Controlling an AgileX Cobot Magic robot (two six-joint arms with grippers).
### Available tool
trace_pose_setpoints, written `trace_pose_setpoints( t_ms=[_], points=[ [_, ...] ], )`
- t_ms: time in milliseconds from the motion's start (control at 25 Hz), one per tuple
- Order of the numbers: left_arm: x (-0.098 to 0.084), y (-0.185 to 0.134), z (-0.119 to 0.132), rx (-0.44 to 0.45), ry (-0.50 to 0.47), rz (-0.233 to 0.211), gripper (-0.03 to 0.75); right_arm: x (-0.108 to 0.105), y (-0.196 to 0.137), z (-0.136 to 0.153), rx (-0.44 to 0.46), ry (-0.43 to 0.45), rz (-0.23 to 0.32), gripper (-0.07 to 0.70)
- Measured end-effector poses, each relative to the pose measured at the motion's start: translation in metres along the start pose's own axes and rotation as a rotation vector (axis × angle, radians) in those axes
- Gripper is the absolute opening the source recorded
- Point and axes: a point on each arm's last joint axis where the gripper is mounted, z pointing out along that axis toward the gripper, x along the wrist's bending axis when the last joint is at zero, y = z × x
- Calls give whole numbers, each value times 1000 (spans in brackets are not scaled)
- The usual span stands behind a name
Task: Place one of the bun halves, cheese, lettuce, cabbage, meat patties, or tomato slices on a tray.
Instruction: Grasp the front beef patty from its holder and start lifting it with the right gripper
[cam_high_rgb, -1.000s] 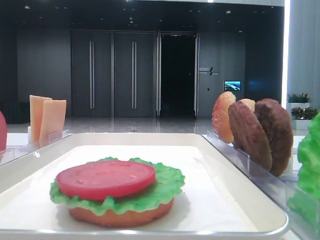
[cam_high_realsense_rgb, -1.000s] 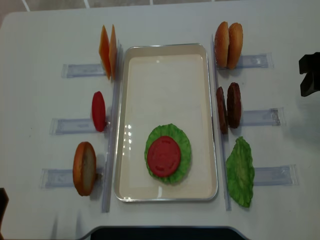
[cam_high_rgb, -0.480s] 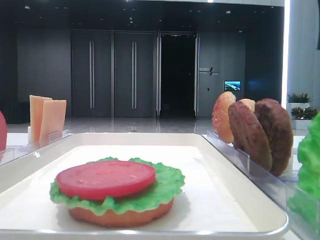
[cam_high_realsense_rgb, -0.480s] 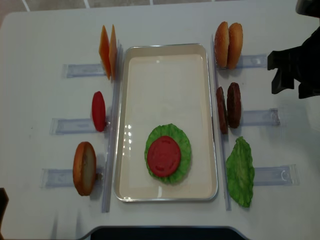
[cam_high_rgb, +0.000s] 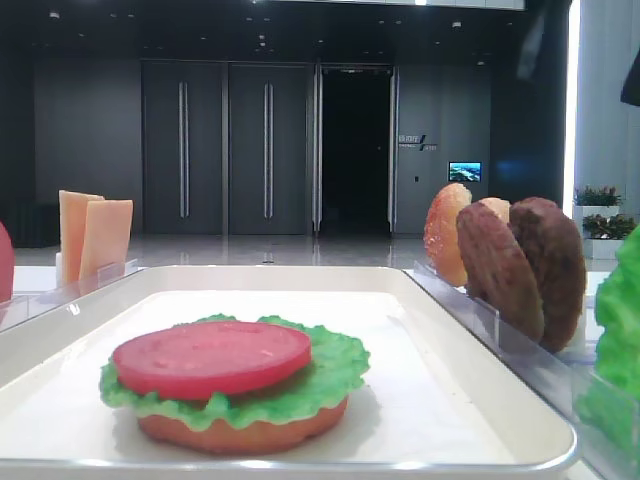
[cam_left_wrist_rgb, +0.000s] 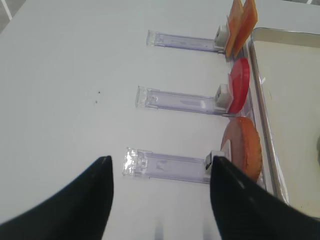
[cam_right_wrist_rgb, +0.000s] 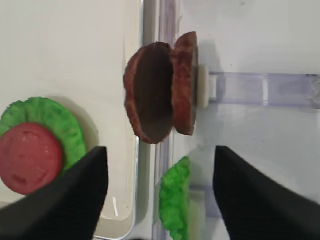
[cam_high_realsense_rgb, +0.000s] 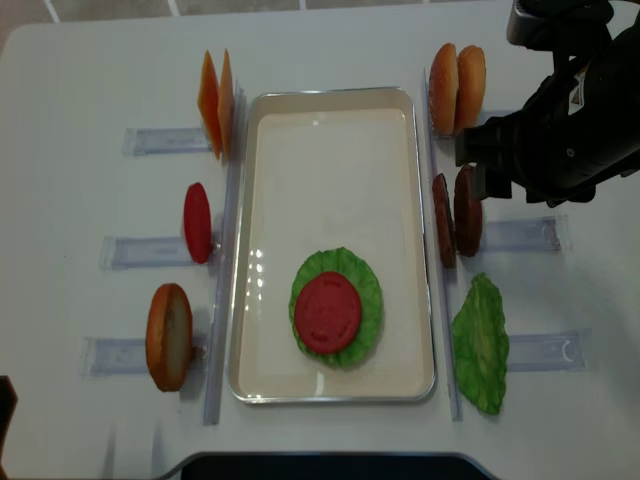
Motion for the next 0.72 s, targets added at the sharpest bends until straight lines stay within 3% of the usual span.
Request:
trace_pose_setpoints(
  t_ms=[360,720],
  points=[
    [0,0,0,0,0,0,471,21,-7,2,-16,42,-44,461],
    [0,0,0,0,0,0,471,27,-5,30,52,11,-56,461]
  ],
)
